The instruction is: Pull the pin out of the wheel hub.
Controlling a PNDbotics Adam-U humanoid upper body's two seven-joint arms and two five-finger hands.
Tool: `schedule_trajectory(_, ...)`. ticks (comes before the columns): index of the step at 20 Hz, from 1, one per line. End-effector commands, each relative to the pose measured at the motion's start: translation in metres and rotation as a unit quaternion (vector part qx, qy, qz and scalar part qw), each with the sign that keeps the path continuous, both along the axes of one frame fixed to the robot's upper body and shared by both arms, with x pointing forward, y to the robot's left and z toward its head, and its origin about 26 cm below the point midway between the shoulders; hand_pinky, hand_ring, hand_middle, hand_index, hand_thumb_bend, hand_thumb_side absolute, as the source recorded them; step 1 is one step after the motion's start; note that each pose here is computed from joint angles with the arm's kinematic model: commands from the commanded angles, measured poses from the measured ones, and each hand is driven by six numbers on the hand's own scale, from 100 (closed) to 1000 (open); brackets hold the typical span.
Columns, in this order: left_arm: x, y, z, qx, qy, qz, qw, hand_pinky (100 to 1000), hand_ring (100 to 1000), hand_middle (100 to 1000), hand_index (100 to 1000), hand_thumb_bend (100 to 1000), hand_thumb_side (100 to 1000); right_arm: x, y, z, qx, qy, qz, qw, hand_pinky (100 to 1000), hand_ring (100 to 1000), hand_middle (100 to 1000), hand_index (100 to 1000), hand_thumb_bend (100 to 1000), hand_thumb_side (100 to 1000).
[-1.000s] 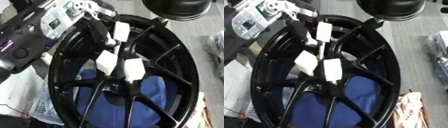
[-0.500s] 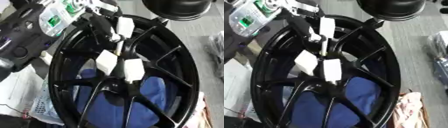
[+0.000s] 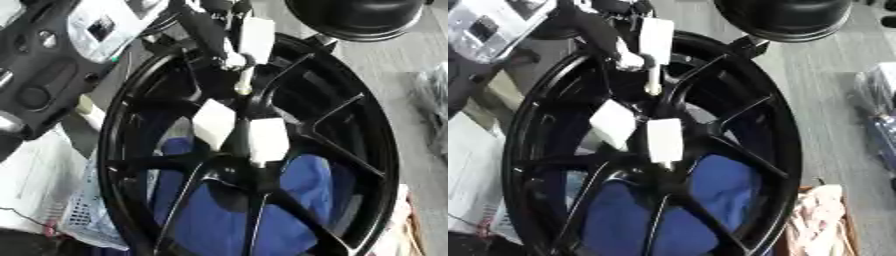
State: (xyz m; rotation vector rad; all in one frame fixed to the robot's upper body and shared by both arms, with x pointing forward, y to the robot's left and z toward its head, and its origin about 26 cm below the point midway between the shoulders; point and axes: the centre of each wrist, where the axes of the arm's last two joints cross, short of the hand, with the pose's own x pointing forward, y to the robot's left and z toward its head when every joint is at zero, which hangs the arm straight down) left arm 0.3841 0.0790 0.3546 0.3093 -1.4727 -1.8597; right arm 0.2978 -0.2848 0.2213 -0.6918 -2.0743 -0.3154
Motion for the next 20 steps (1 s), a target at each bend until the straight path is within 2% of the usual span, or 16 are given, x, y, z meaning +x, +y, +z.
schedule_trajectory(1,-0.015,0.012,0.034,-0.058,-0.024,0.008,0.998,595,390,448,622,100,271,-0.002,-0.003,0.008,0.001,-0.006,-0.028,1.0,578,601,539,634,100,757)
schedule_trajectory(3,-0.017,0.017,0.04,-0.078,-0.027,0.016,0.996,590,385,443,616,100,259,-0.002,-0.003,0.008,0.0,-0.007,-0.029,1.0,579,601,539,634,100,754)
schedule_trajectory(4,-0.018,0.019,0.042,-0.085,-0.028,0.02,0.996,589,383,443,615,100,353,-0.002,-0.003,0.008,-0.001,-0.007,-0.03,1.0,579,601,539,634,100,760)
schedule_trajectory(5,-0.018,0.022,0.045,-0.091,-0.03,0.022,0.995,589,383,441,615,100,260,-0.002,-0.004,0.009,-0.002,-0.008,-0.031,0.999,579,601,539,634,100,752)
schedule_trajectory(10,-0.019,0.05,0.064,-0.142,-0.043,0.05,0.988,590,379,439,618,100,271,-0.002,-0.006,0.009,-0.007,-0.01,-0.037,0.999,580,601,539,634,100,748)
schedule_trajectory(12,-0.015,0.076,0.072,-0.168,-0.059,0.089,0.98,595,380,442,623,100,277,-0.003,-0.008,0.01,-0.011,-0.01,-0.042,0.999,581,601,539,634,100,745)
schedule_trajectory(15,-0.006,0.128,0.078,-0.201,-0.085,0.17,0.961,604,388,449,628,100,279,-0.004,-0.012,0.01,-0.017,-0.013,-0.051,0.998,581,601,539,635,100,743)
schedule_trajectory(20,0.001,0.212,0.066,-0.217,-0.126,0.298,0.921,615,404,462,638,100,272,-0.005,-0.017,0.011,-0.02,-0.018,-0.059,0.998,582,600,539,634,100,743)
